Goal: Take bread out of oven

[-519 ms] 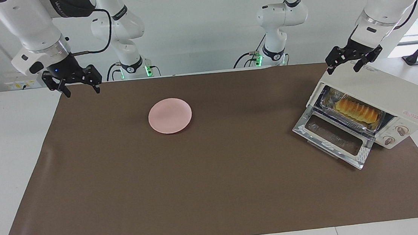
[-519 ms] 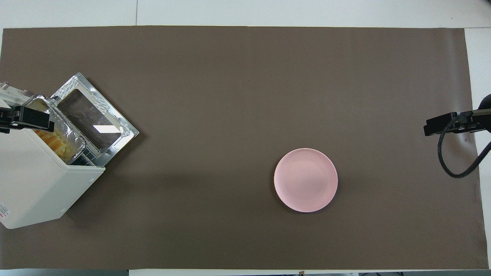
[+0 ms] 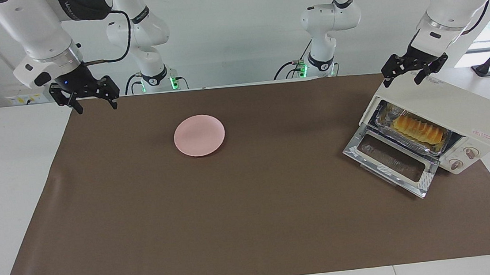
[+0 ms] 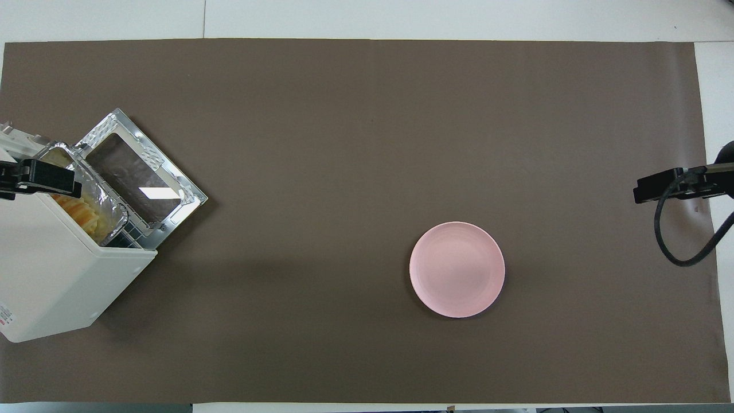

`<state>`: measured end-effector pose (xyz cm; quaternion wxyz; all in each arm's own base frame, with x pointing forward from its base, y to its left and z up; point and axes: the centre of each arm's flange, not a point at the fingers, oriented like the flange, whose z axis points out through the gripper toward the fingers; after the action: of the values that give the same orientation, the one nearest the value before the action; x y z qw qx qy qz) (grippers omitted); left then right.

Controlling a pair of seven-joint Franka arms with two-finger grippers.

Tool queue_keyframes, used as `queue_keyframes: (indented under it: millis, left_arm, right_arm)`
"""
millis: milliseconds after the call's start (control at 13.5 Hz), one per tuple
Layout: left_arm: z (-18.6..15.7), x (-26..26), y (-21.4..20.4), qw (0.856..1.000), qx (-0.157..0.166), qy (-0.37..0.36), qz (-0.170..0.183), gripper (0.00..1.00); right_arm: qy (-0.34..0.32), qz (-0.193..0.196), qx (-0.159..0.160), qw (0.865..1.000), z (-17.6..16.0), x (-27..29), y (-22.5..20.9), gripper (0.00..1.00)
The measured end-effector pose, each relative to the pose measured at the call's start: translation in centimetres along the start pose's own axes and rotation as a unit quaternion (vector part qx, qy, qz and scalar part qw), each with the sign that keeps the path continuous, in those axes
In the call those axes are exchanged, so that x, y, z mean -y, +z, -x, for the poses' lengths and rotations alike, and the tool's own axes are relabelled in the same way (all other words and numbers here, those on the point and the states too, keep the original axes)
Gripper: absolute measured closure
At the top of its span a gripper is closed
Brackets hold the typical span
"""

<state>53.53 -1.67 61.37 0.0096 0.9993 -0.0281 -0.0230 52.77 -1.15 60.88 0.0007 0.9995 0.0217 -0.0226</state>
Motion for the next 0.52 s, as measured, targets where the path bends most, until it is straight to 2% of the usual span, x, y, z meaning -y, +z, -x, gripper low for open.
queue_keyframes:
  millis: [222, 370, 519]
  left_arm:
    - [0.0, 0.2, 0.0, 0.999, -0.001, -0.033, 0.000, 0.00]
    - [-0.5, 0.3, 0.1, 0.996, -0.001, -0.091, -0.001, 0.00]
    - [-3.2, 0.3, 0.9, 0.987, 0.000, -0.157, -0.016, 0.00]
  right_arm:
    - [0.000, 0.000, 0.000, 1.000, 0.0, 0.0, 0.0, 0.00]
    - [0.000, 0.000, 0.000, 1.000, 0.0, 0.0, 0.0, 0.00]
    - [0.000, 0.000, 0.000, 1.000, 0.0, 0.0, 0.0, 0.00]
